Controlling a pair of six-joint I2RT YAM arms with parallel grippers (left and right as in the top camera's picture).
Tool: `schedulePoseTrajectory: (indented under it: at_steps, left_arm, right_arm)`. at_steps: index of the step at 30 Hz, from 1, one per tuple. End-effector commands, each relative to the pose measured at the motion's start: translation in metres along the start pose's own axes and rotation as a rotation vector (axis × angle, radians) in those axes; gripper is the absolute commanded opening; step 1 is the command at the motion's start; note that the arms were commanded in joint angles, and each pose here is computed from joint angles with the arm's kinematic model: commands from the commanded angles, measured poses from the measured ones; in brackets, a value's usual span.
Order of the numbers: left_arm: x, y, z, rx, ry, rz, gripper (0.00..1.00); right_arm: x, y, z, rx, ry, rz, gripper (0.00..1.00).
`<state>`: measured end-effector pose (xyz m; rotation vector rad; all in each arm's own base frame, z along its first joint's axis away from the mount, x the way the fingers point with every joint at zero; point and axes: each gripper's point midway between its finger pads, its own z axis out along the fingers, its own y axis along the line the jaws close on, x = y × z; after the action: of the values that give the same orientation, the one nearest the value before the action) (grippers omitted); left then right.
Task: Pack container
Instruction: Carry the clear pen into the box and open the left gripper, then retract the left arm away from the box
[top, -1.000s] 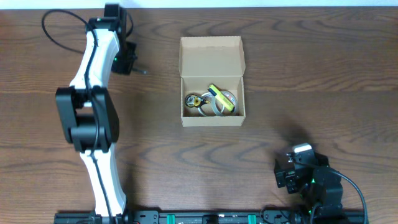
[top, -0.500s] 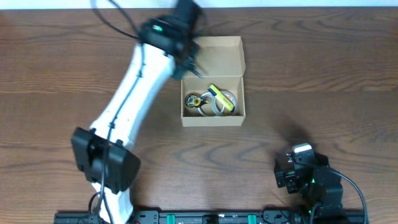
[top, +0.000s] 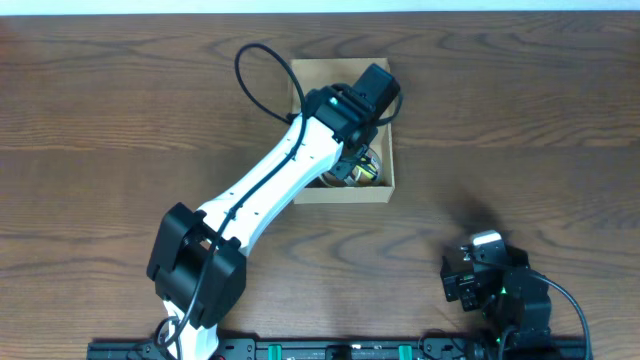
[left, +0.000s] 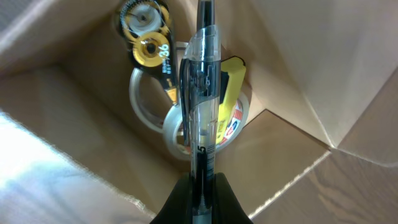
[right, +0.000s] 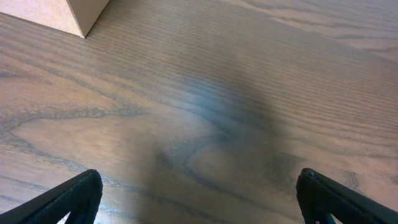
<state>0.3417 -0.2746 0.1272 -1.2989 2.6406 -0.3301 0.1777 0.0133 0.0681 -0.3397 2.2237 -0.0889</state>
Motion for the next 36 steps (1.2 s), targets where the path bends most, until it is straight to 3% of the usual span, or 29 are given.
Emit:
schedulePoseTrajectory:
  at_steps: [1,11,13,16,20,26,29,32,36]
  left_arm:
    - [-0.001,0.006,0.008,0.003,-0.002,-0.059,0.06]
    - [-0.003,0.022,0.044,-0.013,-0.004,-0.116,0.06]
    - [-0.005,0.023,0.047,-0.018,-0.009,-0.117,0.09]
    - [-0.005,0.024,0.050,-0.027,-0.007,-0.119,0.23]
    - [-0.005,0.024,0.050,-0.027,-0.003,-0.119,0.34]
    - [-0.006,0.020,0.039,0.001,-0.003,-0.103,0.34]
    - [-0.012,0.011,0.010,0.075,-0.024,-0.038,0.35]
    - [-0.023,0.005,-0.024,0.151,-0.072,0.024,0.60]
    - [-0.043,0.008,-0.072,0.249,-0.126,0.102,0.82]
  right_arm:
    - [0.002,0.000,0.001,-0.001,0.002,-0.008,0.99]
    - [0.002,0.000,0.001,-0.001,0.002,-0.008,0.99]
    - [0.002,0.000,0.001,-0.001,0.002,-0.008,0.99]
    - [0.002,0.000,0.001,-0.001,0.002,-0.008,0.99]
    - [0.002,0.000,0.001,-0.001,0.002,-0.008,0.99]
    - [0.002,0.000,0.001,-0.001,0.002,-0.008,0.99]
    - [0.002,0.000,0.001,-0.001,0.002,-0.008,0.99]
    - [0.002,0.000,0.001,-0.001,0.002,-0.008,0.99]
    - [0.002,0.000,0.001,-0.001,0.002,-0.008,0.99]
